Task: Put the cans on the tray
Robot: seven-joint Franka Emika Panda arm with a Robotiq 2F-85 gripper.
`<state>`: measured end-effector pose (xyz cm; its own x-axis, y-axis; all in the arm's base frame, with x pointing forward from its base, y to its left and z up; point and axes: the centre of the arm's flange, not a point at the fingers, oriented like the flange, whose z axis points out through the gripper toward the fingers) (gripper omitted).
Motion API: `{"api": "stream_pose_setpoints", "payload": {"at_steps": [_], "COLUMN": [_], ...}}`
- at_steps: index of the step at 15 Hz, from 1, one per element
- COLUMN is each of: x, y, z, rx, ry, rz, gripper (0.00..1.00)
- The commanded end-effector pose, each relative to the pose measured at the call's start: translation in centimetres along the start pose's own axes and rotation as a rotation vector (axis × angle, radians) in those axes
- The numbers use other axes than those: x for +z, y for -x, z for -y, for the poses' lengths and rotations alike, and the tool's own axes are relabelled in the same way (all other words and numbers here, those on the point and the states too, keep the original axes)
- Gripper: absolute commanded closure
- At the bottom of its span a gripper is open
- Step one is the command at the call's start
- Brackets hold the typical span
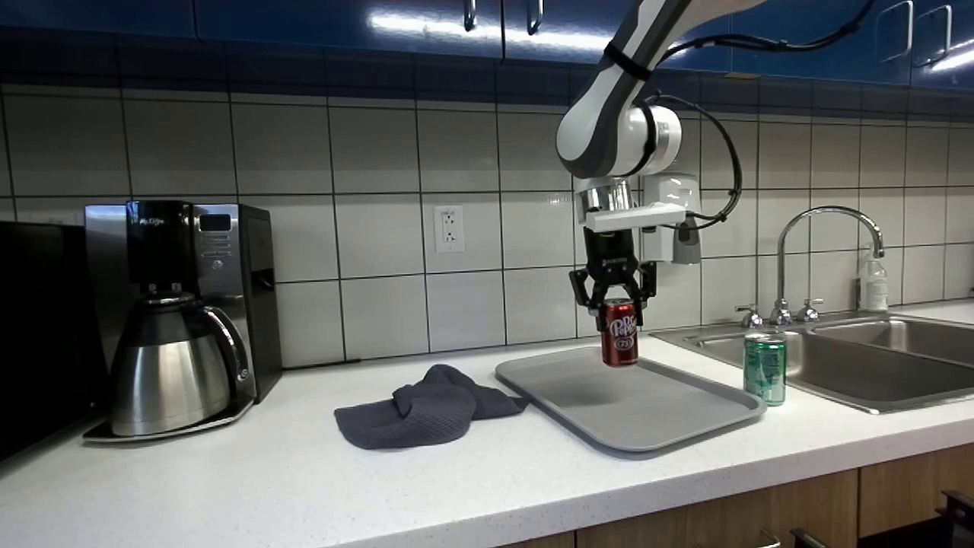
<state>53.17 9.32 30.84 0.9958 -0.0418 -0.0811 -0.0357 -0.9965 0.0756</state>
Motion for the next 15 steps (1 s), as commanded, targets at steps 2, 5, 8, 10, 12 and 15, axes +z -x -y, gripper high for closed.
{"api": "stream_pose_setpoints", "payload": {"at_steps": [2,5,8,10,12,15], "x": [0.9,1.9,3.0,3.7,4.2,4.9], "y": [-1.2,-1.2,-0.9,-0.7,-0.7,-0.5], "z": [-2.3,-3.0,-3.3,-3.4,-3.3,-3.3], "rx": [-0.033,-0.029,-0.029,-0.031,-0.031,-0.031], "ry": [0.008,-0.003,-0.011,-0.007,-0.002,0.0], "rz": [0.034,0.048,0.065,0.075,0.084,0.096], "gripper": [0.62,0.62,0.62,0.62,0.62,0.62]}}
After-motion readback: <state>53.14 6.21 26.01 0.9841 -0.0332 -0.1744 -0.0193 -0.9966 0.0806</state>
